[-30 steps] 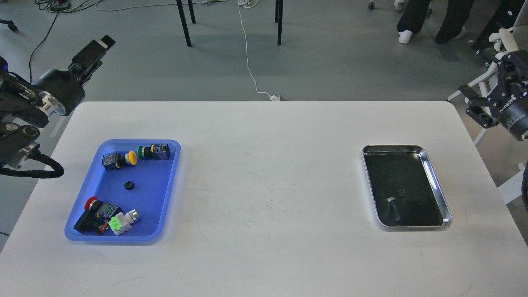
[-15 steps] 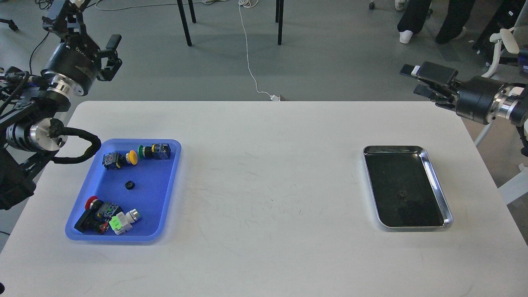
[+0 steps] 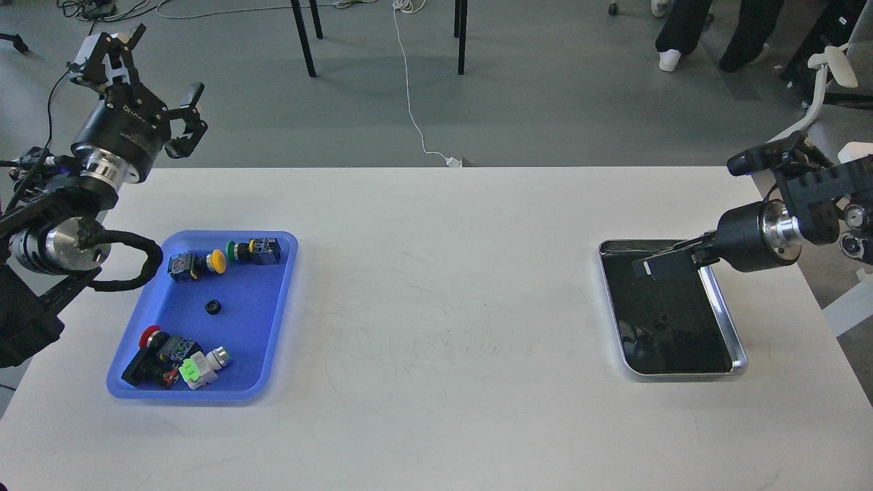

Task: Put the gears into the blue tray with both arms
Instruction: 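Grasp a second black ring in the metal tray with the right gripper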

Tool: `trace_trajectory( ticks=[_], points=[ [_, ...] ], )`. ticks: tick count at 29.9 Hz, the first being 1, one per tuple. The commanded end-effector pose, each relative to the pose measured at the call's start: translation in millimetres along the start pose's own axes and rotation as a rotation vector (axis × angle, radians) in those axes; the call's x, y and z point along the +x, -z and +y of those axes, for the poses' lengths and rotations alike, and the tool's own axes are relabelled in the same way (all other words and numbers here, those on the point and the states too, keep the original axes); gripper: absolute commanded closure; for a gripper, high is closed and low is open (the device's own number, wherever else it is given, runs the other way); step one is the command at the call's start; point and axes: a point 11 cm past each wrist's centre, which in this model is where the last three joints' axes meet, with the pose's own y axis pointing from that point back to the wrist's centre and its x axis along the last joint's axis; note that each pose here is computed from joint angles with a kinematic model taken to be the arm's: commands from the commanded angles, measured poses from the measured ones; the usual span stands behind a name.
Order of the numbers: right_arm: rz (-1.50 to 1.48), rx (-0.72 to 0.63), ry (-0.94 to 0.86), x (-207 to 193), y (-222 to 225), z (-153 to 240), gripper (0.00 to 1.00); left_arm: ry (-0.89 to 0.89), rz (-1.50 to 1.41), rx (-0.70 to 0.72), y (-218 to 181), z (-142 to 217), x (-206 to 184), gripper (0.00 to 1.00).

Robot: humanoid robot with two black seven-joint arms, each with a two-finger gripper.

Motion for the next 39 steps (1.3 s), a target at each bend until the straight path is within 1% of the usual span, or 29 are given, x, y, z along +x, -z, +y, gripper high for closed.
trace_trajectory(
  ticks=[1,3,7,8,11,16,19,22,24,26,29,34,39],
  points=[
    [0.083,-0.032,0.085,-7.9,-0.1,-12.0,0.13,-0.012,-0.012,-0.003,-3.8,1.5,6.0,0.02],
    [0.098,-0.045,0.095,-4.6,-1.5,-16.8,0.17,-0.010,-0.014,-0.004,-5.0,1.8,6.9,0.02],
    [0.135,-0.065,0.135,-3.4,-0.8,-29.2,0.31,-0.008,-0.018,-0.005,-6.6,1.7,7.2,0.02],
    [0.143,-0.080,0.150,-4.9,-3.3,-31.2,0.33,-0.008,-0.018,-0.005,-6.6,1.7,7.2,0.02],
    [0.156,-0.114,0.176,-9.4,-6.9,-37.4,0.34,-0.007,-0.019,-0.006,-7.0,1.2,6.7,0.02],
    [0.127,-0.120,0.202,-29.5,-13.7,-47.2,0.34,-0.006,-0.020,-0.006,-7.0,1.2,6.6,0.02],
    [0.119,-0.119,0.208,-35.1,-15.2,-50.0,0.34,-0.007,-0.025,-0.003,-7.1,2.1,7.9,0.02],
    [0.124,-0.115,0.204,-34.6,-14.1,-51.3,0.41,-0.008,-0.029,-0.004,-8.8,2.6,9.0,0.02],
    [0.127,-0.124,0.197,-31.7,-16.0,-50.5,0.43,-0.005,-0.028,-0.004,-8.8,2.6,8.7,0.02],
    [0.135,-0.122,0.191,-29.8,-14.7,-52.5,0.47,-0.003,-0.027,-0.004,-8.8,2.6,8.6,0.02],
    [0.144,-0.116,0.178,-27.8,-12.7,-54.4,0.49,-0.003,-0.028,-0.004,-8.7,2.6,8.5,0.02],
    [0.137,-0.108,0.190,-35.7,-12.5,-58.1,0.50,-0.011,-0.043,-0.009,-15.5,4.6,14.0,0.02],
    [0.128,-0.105,0.201,-42.3,-13.7,-59.3,0.59,-0.015,-0.048,-0.010,-17.3,5.7,16.2,0.02]
  ],
)
